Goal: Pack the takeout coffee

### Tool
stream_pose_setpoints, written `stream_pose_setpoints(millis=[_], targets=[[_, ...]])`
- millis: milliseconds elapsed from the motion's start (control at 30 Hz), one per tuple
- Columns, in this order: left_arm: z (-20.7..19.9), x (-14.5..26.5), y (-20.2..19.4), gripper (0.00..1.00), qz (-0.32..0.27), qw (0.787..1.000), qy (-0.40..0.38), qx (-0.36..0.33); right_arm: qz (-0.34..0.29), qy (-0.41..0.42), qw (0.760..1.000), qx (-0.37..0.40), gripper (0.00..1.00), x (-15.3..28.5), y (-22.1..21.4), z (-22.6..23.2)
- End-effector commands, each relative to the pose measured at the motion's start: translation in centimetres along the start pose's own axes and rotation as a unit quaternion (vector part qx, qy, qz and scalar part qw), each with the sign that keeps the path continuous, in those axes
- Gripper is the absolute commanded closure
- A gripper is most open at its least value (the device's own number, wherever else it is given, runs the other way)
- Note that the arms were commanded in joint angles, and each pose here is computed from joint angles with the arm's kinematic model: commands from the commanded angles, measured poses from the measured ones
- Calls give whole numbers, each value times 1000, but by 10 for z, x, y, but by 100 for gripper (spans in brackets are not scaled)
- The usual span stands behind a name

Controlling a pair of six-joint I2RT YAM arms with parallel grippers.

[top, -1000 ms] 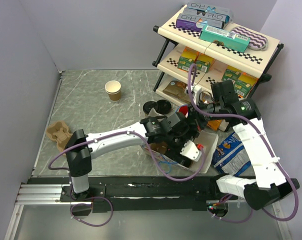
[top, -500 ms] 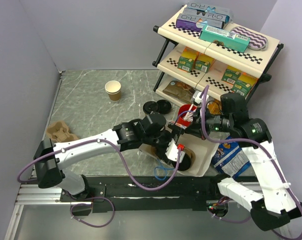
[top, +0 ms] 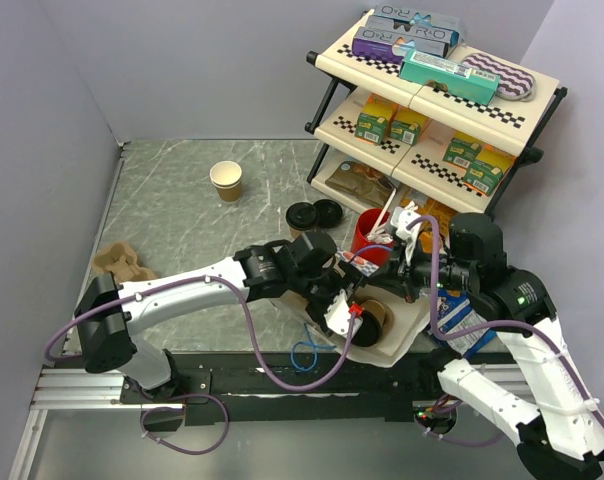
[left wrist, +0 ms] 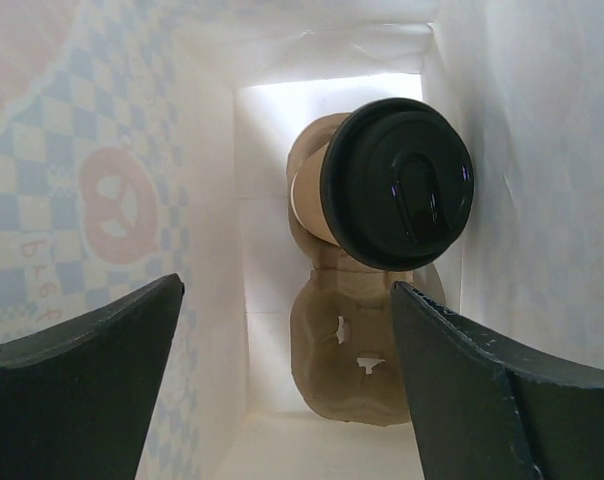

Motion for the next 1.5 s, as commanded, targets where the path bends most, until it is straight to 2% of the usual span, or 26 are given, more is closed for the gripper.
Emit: stream_pose_setpoints(millis=[0,233,400,567,767,967,1133,1233,1333,1367,1433,1467], targets=[[-9,-14,-2,11,-25,998,-49,-18,-48,28,998,20,100,-3,21,6],[-8,-19,-8,10,-21,998,-44,-32,-37,34,999,15,100,-9,23,4],[21,-5,-6,7,-22,1000,13,-1,-30,26,999,1,100,-12,24,-1],[41,8,6,5,-29,999,29,13,-29,-4,999,-17,100,-12,29,-9],[51,24,21,2,-35,996,44,66,-15,-26,995,-91,100,-8,30,-26],[66,37,35,2,-39,987,80,132,-5,-44,991,-124,100,-7,21,-33],[87,62,54,1,-52,978,136,149,-4,-71,988,-138,100,-2,19,-37],[102,85,60,1,-32,967,188,171,-5,-86,987,-133,100,0,23,-41],[112,112,56,1,-3,942,265,205,-1,-103,986,-134,100,0,25,-48],[108,118,41,1,13,928,283,240,2,-105,985,-136,100,0,25,-49],[108,141,28,1,30,905,330,268,6,-110,985,-134,98,0,24,-51],[106,151,6,1,46,884,355,301,12,-117,983,-138,96,1,22,-52]])
Point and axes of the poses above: each gripper's point midway between its finger pads, its own x axis back along the fingers, its own z axis along the line the jaws close on, y = z × x, the point moved 7 cm from there along x, back along the fingers, and after that the axes turned 6 degrees about -x, right-handed, at the moved point
